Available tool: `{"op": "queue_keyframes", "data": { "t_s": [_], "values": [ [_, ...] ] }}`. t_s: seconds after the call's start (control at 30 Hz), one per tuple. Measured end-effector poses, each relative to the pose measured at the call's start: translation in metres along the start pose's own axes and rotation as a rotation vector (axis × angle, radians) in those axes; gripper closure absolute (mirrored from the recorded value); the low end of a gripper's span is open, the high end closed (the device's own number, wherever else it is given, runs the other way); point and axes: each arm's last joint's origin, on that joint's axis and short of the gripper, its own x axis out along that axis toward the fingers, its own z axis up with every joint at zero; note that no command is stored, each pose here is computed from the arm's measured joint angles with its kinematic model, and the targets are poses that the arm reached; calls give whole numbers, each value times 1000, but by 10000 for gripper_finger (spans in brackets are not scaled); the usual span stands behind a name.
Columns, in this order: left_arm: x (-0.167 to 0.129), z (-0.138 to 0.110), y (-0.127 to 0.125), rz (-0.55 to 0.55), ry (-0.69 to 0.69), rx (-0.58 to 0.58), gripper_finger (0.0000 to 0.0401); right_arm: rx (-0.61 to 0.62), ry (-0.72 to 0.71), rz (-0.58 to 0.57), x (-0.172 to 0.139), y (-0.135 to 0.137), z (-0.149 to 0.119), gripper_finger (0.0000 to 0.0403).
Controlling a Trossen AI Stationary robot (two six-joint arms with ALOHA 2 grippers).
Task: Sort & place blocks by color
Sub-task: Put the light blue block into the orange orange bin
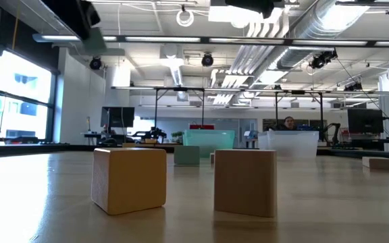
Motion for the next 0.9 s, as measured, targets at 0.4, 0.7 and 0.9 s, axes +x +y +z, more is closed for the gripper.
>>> {"op": "queue_keyframes", "data": {
  "t_s": [0.4,0.7,0.9],
  "values": [
    [-20,-43,-37,14,149,-129,301,115,1,-103,13,-20,-7,151],
    [-37,-72,-62,-36,193,-204,299,182,36,-128,29,-25,-14,151],
    [-49,-93,-79,-73,212,-264,296,191,81,-83,53,-21,0,151]
  ]
}}
